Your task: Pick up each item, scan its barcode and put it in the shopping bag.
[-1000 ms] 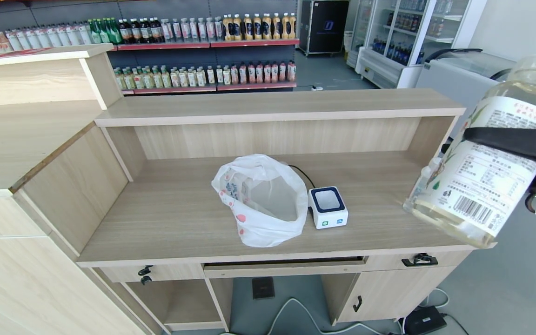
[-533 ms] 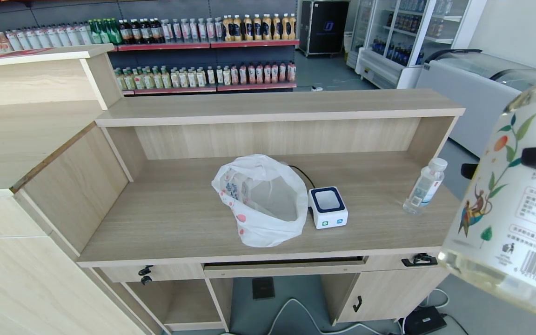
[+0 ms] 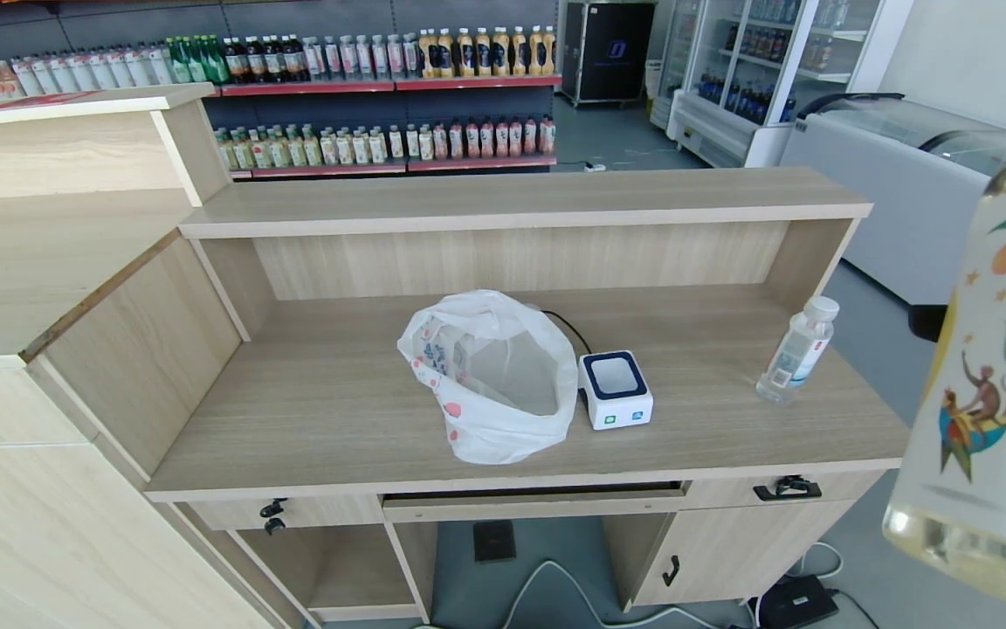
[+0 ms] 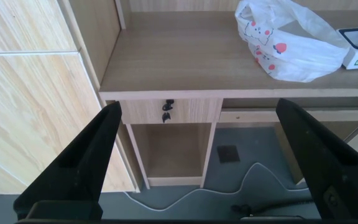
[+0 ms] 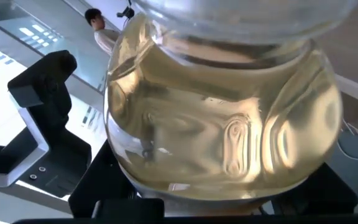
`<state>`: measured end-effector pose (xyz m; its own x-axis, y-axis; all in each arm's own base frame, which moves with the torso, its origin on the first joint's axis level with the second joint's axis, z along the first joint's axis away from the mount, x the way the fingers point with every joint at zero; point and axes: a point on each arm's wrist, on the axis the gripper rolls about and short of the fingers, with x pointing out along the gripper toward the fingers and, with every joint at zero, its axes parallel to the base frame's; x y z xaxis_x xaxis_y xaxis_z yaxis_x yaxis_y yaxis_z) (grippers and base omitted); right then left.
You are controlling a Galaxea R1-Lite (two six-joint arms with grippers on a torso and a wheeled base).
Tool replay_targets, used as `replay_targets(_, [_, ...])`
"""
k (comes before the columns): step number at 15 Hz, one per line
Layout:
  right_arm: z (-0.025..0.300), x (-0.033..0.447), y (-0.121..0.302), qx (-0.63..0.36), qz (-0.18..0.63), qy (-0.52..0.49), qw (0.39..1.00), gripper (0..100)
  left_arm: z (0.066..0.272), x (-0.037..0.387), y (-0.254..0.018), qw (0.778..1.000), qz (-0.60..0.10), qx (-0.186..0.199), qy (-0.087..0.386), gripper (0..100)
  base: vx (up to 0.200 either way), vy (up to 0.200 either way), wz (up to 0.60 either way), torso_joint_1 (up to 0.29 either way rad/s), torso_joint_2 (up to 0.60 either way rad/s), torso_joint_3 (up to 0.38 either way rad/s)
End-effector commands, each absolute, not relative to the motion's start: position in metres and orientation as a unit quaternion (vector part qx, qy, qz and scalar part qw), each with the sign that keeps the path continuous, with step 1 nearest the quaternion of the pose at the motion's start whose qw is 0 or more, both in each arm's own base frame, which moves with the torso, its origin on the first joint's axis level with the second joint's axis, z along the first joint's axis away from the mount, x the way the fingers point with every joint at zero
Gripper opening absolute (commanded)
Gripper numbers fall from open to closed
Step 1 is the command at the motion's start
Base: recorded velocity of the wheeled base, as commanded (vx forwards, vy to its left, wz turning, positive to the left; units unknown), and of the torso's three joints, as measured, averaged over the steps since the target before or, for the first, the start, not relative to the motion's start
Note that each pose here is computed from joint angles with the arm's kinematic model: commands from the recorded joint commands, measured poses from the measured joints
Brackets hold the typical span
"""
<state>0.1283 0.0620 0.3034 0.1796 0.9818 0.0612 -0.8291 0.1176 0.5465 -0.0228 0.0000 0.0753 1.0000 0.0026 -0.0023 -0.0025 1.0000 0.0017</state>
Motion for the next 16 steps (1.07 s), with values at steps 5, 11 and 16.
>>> replay_targets(5, [0.3071, 0.1397, 0.0647, 0.240, 0.617, 0.162, 0.732, 0, 0.0753, -0.0228, 0.0000, 1.000, 0.001, 0.001, 0.001, 100, 0.000, 0.000, 0.00, 0.000, 0.00, 0.000])
replay_targets(11, [0.3002, 0.1382, 0.0626, 0.242, 0.610, 0.168, 0.735, 0, 0.0753, -0.0228, 0.0000, 1.000, 0.001, 0.001, 0.001, 100, 0.000, 0.000, 0.00, 0.000, 0.00, 0.000])
replay_targets(16, [0.2991, 0.1380, 0.0623, 0.243, 0.609, 0.169, 0.736, 0, 0.0753, -0.0228, 0.0000, 1.000, 0.001, 0.001, 0.001, 100, 0.000, 0.000, 0.00, 0.000, 0.00, 0.000])
